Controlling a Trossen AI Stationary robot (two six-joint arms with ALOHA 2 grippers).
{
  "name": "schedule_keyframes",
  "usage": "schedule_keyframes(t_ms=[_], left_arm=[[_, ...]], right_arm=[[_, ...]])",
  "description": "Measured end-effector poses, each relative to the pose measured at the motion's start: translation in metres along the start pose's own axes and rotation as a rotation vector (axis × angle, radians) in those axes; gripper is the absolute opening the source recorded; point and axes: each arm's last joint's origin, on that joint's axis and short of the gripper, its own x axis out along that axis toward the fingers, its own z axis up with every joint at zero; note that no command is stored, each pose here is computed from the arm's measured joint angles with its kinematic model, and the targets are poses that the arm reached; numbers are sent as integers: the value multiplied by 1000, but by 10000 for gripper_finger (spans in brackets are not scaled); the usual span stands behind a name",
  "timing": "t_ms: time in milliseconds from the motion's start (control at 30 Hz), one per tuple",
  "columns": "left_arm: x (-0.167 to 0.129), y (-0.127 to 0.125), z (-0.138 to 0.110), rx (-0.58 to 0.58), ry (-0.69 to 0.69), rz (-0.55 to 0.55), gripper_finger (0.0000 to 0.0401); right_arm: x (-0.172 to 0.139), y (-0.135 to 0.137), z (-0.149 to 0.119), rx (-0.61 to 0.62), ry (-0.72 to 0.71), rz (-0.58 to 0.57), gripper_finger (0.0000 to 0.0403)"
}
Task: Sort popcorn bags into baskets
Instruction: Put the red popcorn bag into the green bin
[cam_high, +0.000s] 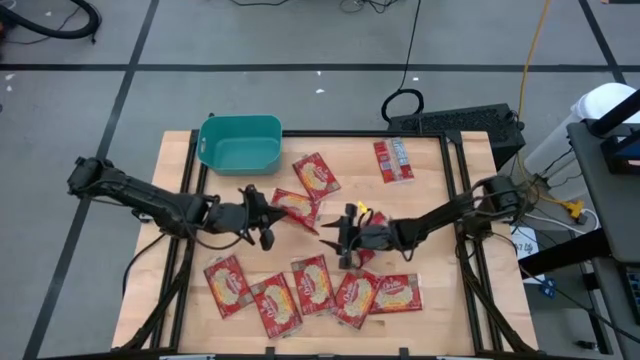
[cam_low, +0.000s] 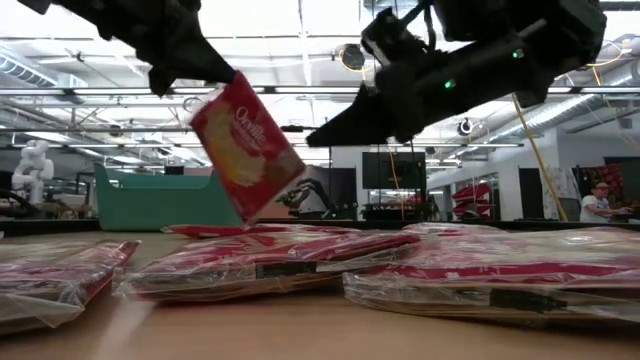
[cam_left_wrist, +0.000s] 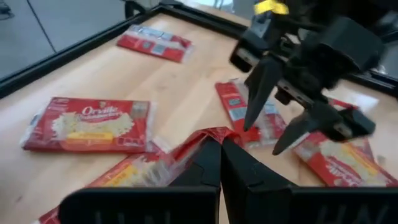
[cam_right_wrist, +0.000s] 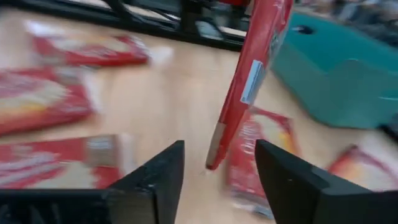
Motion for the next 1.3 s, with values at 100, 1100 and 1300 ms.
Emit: schedule_keyframes(t_ms=[100, 1100, 1300], left_arm=[[1, 1, 0, 14, 11, -15, 1], [1, -1, 4, 25, -14, -52, 1], [1, 0, 4, 24, -13, -47, 2]], right_arm=[[3, 2, 1, -18, 4, -83, 208], [38, -13, -24, 258, -123, -12, 190], [40, -18, -27, 230, -115, -25, 72]])
